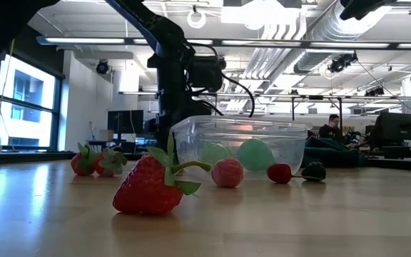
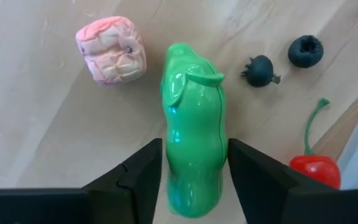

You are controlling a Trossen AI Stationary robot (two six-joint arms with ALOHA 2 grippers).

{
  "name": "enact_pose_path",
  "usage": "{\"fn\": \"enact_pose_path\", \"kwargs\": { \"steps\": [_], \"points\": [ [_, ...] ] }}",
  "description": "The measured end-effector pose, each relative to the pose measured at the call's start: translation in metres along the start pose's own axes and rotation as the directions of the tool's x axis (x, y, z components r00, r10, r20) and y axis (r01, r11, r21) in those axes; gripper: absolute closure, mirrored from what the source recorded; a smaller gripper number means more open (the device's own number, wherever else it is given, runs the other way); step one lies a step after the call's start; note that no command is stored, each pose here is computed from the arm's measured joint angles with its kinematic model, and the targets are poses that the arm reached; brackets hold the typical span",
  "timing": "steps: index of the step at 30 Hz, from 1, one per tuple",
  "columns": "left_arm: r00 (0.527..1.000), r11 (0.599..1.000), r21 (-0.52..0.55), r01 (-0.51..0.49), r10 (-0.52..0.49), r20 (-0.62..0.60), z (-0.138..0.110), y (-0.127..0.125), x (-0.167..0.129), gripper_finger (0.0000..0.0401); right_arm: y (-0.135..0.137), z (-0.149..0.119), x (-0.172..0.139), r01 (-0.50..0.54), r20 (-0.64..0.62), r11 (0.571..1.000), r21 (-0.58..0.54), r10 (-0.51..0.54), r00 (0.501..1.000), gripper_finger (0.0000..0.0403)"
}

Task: Pick and placing Produce into tupperware
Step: Put the green peas into the transparent container

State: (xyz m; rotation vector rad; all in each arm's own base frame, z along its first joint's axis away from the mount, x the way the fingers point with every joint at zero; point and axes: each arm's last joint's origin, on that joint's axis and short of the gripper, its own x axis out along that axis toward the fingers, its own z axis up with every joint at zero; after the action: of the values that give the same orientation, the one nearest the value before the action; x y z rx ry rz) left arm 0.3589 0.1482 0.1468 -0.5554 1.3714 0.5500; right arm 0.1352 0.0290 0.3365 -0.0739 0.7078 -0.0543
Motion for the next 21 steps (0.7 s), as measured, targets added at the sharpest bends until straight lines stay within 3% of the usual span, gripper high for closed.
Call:
{"fn": "enact_pose_path", "kwargs": {
  "steps": [8,21],
  "points": [
    [1.0,1.0,-0.001,0.001,-0.001,0.001,0.0,-0.0002,0.0,0.0271,0.0,0.0,0.0,0.0,0.0,1.0,0.0,0.0,1.0,0.0371],
    [1.0,1.0,-0.016,0.0,0.0,0.0,0.0,0.0,-0.0001,0.0276,0.0,0.0,0.0001,0.0,0.0,1.0,0.0,0.0,1.0,0.0371]
  ]
}}
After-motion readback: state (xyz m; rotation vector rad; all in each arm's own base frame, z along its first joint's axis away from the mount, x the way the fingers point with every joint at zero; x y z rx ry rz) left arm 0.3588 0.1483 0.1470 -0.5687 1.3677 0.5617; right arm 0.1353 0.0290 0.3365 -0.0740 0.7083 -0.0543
